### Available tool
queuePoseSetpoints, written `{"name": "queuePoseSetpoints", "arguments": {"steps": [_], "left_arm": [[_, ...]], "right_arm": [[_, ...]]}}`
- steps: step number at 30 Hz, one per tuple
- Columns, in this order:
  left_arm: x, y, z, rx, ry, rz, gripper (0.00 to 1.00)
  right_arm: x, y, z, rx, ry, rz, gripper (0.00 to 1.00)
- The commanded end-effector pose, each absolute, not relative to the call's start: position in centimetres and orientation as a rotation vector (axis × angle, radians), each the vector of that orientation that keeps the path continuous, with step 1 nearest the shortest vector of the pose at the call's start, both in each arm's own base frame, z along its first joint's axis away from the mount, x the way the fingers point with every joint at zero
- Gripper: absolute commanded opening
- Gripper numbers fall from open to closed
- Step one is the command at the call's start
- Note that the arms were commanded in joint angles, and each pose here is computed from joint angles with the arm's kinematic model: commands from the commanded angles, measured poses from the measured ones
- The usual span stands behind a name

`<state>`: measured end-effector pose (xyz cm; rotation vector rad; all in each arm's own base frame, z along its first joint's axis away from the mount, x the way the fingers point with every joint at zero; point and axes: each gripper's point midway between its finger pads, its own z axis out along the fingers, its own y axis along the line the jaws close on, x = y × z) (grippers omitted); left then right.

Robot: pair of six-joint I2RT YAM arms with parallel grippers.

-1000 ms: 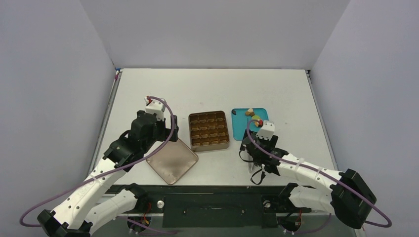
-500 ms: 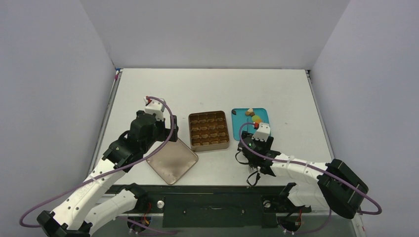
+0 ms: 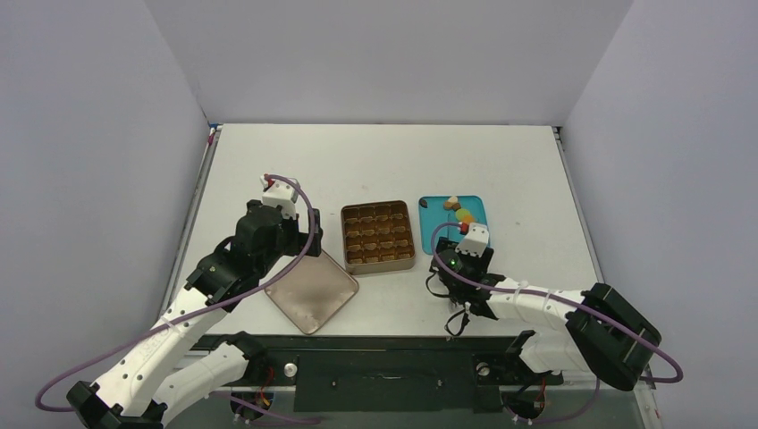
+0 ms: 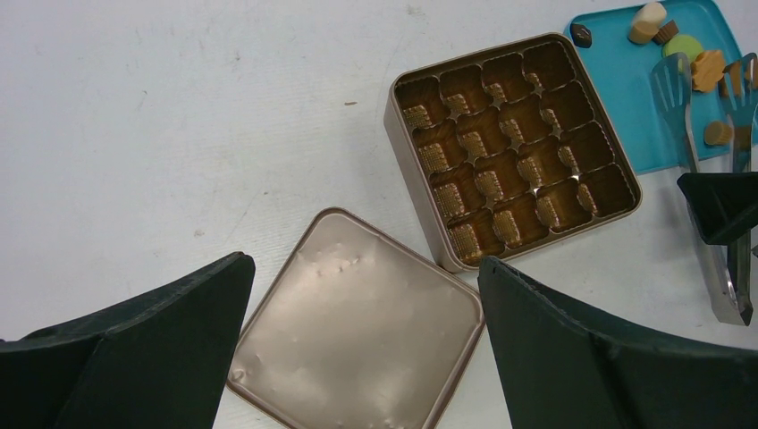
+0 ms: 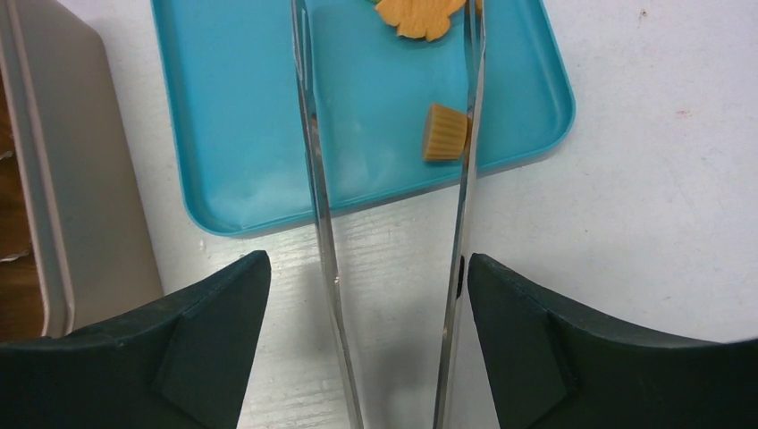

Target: Pack the cookies

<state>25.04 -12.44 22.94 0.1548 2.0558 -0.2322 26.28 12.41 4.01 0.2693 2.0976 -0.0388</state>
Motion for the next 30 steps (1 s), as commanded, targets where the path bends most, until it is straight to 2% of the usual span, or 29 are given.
{"name": "queuePoseSetpoints", "arguments": {"steps": [1, 15, 26, 30], "left_arm": [[25.4, -12.8, 24.3, 0.140, 2.008, -0.264, 0.97], [25.5, -12.8, 24.1, 0.141, 2.013, -0.258, 0.97], [25.5, -12.8, 24.0, 0.141, 2.019, -0.255, 0.97], [25.5, -12.8, 24.0, 0.141, 2.020, -0.254, 0.97]], "right_arm": [[26.9, 11.8, 3.9, 0.322, 2.069, -0.028, 0.76], [26.8, 11.6, 2.8, 0.347, 2.078, -0.019, 0.72], [26.7, 11.7, 2.3, 0.333, 2.092, -0.023, 0.62], [26.7, 11.6, 2.5, 0.328, 2.094, -0.022, 0.55]]}}
